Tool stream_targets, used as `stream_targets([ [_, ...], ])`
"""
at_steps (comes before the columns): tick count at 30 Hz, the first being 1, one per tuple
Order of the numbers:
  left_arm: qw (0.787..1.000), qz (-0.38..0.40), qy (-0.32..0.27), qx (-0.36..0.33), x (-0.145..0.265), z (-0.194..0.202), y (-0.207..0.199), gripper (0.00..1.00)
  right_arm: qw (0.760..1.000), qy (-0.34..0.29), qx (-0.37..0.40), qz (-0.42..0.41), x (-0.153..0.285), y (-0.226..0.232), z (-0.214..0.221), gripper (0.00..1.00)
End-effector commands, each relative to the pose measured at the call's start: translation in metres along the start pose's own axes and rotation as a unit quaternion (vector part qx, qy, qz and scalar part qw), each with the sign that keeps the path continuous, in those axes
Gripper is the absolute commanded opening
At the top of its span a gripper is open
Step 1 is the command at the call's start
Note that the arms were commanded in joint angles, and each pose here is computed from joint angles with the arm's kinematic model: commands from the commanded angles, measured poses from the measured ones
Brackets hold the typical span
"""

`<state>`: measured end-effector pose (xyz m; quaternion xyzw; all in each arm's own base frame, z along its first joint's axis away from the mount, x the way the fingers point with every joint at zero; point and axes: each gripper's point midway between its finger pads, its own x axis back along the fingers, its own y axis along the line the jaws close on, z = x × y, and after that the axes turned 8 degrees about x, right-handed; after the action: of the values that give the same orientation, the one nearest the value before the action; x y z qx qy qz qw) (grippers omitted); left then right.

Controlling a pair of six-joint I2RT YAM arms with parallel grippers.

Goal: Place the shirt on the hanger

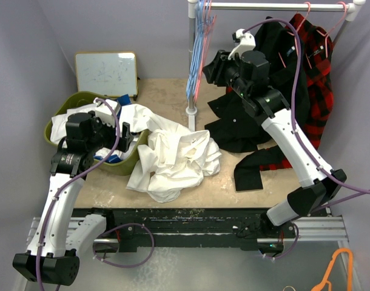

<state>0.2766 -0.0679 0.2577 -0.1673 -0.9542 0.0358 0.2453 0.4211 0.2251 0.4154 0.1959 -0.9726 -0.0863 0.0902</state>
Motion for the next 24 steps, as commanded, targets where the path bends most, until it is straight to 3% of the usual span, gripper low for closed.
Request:
stream_targets([
  [1, 0.999, 0.018, -0.027, -0.001, 0.002, -0.009, -0.006, 0.99, 0.999, -0.045, 0.003, 0.010, 0.006, -0.001, -0.033, 0.47],
  [18, 0.999, 0.018, -0.027, 0.000, 0.003, -0.005, -0.005, 0.99, 1.000, -0.017, 0.013, 0.019, -0.016, 0.006, -0.014, 0.47],
  [24, 0.999, 0.019, -0.027, 0.000, 0.003, -0.005, -0.005, 0.99, 0.999, -0.001, 0.020, 0.042, -0.021, -0.001, -0.004, 0.33],
])
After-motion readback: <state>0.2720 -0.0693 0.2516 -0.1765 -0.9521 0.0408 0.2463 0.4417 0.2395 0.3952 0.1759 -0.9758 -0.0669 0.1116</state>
